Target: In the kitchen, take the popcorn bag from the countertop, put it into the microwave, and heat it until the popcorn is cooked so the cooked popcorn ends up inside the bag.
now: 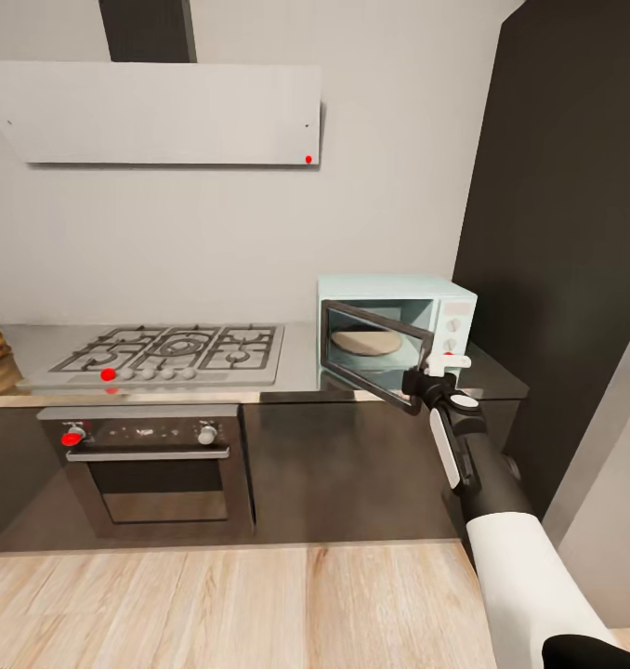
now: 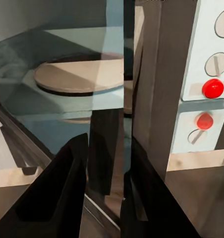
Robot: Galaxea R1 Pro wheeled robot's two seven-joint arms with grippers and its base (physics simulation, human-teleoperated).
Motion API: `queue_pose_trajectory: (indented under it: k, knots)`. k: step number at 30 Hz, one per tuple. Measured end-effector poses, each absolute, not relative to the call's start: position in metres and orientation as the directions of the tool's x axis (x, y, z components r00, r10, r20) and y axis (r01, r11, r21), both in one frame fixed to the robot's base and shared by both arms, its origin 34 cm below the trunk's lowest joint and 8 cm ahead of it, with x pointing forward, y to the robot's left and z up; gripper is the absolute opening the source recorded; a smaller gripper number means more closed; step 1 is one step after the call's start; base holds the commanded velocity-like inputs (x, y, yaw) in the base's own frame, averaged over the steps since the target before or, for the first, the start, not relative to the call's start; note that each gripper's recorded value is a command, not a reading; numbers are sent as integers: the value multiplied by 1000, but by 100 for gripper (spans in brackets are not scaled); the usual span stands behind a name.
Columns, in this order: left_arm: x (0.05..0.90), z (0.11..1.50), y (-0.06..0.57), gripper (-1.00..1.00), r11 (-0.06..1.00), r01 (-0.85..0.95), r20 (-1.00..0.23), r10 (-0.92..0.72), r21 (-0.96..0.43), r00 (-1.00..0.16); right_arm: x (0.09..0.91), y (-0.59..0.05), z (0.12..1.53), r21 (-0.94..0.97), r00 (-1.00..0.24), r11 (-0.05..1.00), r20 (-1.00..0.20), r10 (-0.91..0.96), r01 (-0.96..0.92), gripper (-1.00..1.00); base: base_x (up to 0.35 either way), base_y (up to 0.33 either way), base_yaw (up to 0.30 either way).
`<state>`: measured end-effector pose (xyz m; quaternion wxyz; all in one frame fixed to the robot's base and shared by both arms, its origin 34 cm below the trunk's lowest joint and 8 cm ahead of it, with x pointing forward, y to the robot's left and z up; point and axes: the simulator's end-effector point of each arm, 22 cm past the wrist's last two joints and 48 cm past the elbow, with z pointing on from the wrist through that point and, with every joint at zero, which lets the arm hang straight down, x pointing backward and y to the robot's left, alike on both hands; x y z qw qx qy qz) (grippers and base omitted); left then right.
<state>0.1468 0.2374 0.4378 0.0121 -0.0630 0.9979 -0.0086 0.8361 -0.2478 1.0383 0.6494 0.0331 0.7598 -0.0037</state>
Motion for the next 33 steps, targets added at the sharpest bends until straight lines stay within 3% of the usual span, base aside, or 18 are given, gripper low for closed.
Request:
queue_pose_trajectory:
  k: [33]
  knots:
    - [149, 438, 238, 100, 992, -128, -27, -129, -19, -991, 835, -218, 1041, -107, -144, 992, -983, -114, -60, -100, -25, 0, 0]
